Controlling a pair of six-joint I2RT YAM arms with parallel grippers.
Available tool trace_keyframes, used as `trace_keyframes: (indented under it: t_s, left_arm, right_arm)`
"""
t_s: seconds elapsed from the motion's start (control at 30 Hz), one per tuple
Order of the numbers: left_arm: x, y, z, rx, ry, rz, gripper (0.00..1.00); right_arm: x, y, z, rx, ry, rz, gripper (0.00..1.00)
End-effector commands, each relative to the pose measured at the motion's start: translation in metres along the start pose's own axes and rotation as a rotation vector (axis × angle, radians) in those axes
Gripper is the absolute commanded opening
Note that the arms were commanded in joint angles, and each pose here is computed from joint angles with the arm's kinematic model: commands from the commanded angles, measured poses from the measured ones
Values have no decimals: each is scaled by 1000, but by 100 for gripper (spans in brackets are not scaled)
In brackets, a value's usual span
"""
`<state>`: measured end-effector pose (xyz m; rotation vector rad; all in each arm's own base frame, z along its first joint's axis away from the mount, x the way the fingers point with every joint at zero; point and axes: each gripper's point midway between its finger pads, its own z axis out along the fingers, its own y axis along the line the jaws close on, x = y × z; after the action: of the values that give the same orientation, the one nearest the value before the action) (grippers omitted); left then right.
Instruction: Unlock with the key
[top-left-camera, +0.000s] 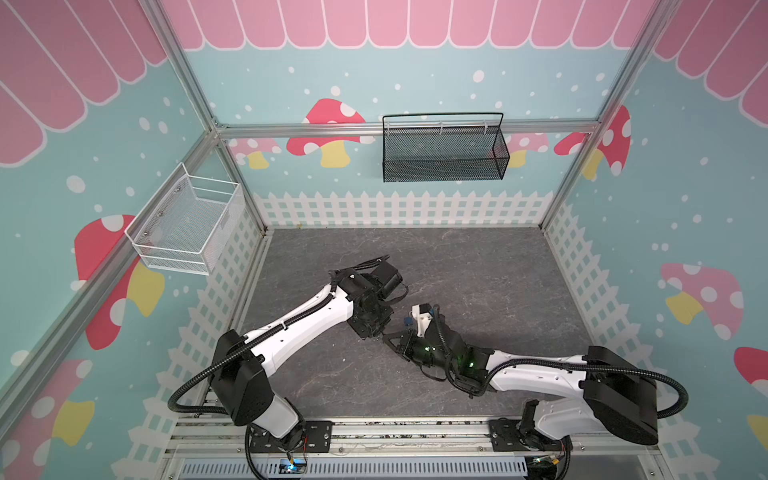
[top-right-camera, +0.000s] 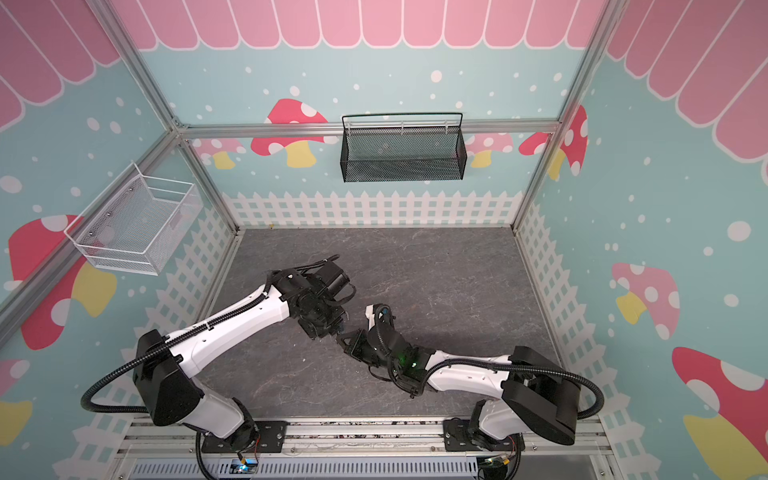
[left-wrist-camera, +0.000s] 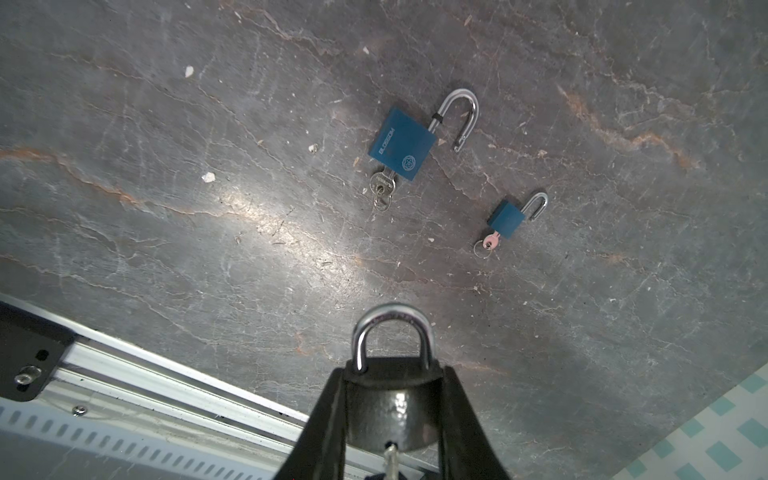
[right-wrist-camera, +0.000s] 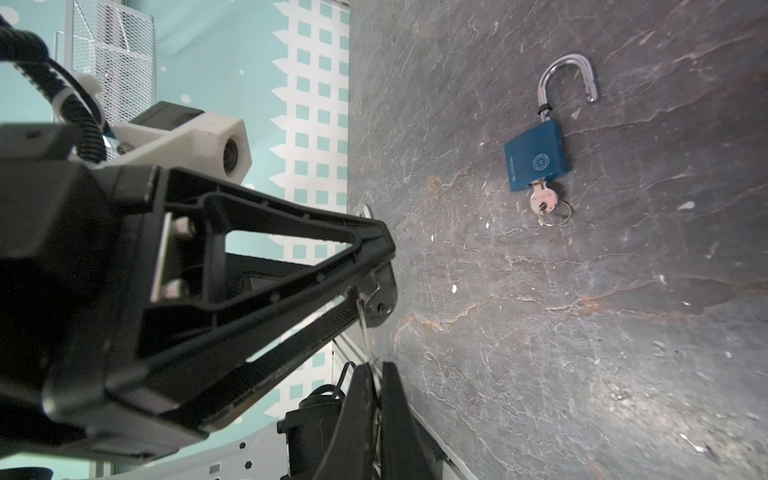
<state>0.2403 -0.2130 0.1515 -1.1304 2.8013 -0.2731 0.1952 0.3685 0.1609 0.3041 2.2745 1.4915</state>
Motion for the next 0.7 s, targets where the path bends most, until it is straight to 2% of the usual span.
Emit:
trace_keyframes:
  t_s: [0.0, 0.17, 0.4, 0.67]
  left_arm:
    - [-5, -3, -9, 9, -26, -13, 0]
    - [-7, -3, -11, 15, -30, -16, 0]
    - [-6, -2, -13, 21, -28, -19, 0]
    - [-7, -3, -13, 18, -33, -21, 0]
  right_arm:
    - [2, 9, -3, -13, -2, 3, 0]
    - [6, -8, -5, 23, 4, 35, 0]
    - [-3, 3, -8, 7, -39, 10, 0]
    - [0, 2, -9, 15, -23, 1, 0]
